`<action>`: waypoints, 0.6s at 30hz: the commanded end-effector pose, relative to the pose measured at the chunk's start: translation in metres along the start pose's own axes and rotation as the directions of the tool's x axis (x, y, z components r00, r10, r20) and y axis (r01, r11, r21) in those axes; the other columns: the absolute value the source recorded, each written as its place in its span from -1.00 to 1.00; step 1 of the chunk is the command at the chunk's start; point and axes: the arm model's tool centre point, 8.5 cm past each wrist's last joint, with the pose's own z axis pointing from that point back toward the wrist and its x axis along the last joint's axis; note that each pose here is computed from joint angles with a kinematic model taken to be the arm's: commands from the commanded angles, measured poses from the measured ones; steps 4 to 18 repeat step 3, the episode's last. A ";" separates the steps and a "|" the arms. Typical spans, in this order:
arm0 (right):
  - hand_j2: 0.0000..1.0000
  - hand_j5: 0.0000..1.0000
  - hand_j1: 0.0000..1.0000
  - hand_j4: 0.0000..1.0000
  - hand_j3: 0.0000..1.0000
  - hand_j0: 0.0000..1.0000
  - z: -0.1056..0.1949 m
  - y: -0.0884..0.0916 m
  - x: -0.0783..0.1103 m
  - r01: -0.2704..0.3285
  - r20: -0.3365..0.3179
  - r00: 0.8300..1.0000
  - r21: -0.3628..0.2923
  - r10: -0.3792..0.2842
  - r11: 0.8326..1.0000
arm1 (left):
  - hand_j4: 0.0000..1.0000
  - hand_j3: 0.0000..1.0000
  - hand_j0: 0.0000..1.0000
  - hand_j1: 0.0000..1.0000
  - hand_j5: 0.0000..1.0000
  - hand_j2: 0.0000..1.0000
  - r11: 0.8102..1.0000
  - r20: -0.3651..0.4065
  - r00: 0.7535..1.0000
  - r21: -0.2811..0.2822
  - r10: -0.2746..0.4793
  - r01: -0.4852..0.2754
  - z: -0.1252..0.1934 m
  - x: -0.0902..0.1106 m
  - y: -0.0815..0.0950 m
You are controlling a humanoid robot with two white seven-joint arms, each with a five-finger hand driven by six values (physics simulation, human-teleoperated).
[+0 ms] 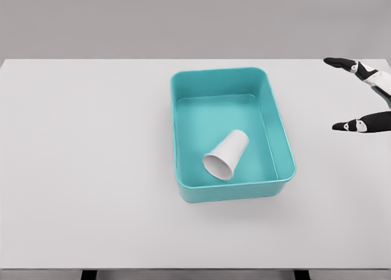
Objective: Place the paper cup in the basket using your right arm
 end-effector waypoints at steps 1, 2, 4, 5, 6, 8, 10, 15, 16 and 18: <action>1.00 1.00 1.00 1.00 1.00 1.00 0.000 0.001 -0.002 0.011 -0.001 1.000 -0.008 -0.011 1.000 | 1.00 1.00 1.00 1.00 1.00 1.00 1.000 0.000 1.000 0.000 0.000 0.000 0.000 0.000 0.000; 1.00 1.00 1.00 1.00 1.00 1.00 0.002 0.000 -0.004 0.014 -0.007 1.000 -0.010 -0.014 1.000 | 1.00 1.00 1.00 1.00 1.00 1.00 1.000 0.000 1.000 0.000 0.000 0.000 0.000 0.000 0.000; 1.00 1.00 1.00 1.00 1.00 1.00 0.002 0.001 -0.005 0.017 -0.009 1.000 -0.012 -0.017 1.000 | 1.00 1.00 1.00 1.00 1.00 1.00 1.000 0.000 1.000 0.000 0.000 0.000 0.000 0.000 0.000; 1.00 1.00 1.00 1.00 1.00 1.00 0.002 0.001 -0.005 0.017 -0.009 1.000 -0.012 -0.017 1.000 | 1.00 1.00 1.00 1.00 1.00 1.00 1.000 0.000 1.000 0.000 0.000 0.000 0.000 0.000 0.000; 1.00 1.00 1.00 1.00 1.00 1.00 0.002 0.001 -0.005 0.017 -0.009 1.000 -0.012 -0.017 1.000 | 1.00 1.00 1.00 1.00 1.00 1.00 1.000 0.000 1.000 0.000 0.000 0.000 0.000 0.000 0.000; 1.00 1.00 1.00 1.00 1.00 1.00 0.002 0.001 -0.005 0.017 -0.009 1.000 -0.012 -0.017 1.000 | 1.00 1.00 1.00 1.00 1.00 1.00 1.000 0.000 1.000 0.000 0.000 0.000 0.000 0.000 0.000; 1.00 1.00 1.00 1.00 1.00 1.00 0.002 0.001 -0.005 0.017 -0.009 1.000 -0.012 -0.017 1.000 | 1.00 1.00 1.00 1.00 1.00 1.00 1.000 0.000 1.000 0.000 0.000 0.000 0.000 0.000 0.000; 1.00 1.00 1.00 1.00 1.00 1.00 0.002 0.001 -0.005 0.017 -0.009 1.000 -0.012 -0.017 1.000 | 1.00 1.00 1.00 1.00 1.00 1.00 1.000 0.000 1.000 0.000 0.000 0.000 0.000 0.000 0.000; 1.00 1.00 1.00 1.00 1.00 1.00 0.002 0.001 -0.005 0.017 -0.009 1.000 -0.012 -0.017 1.000 | 1.00 1.00 1.00 1.00 1.00 1.00 1.000 0.000 1.000 0.000 0.000 0.000 0.000 0.000 0.000; 1.00 1.00 1.00 1.00 1.00 1.00 0.002 0.001 -0.005 0.017 -0.009 1.000 -0.012 -0.017 1.000 | 1.00 1.00 1.00 1.00 1.00 1.00 1.000 0.000 1.000 0.000 0.000 0.000 0.000 0.000 0.000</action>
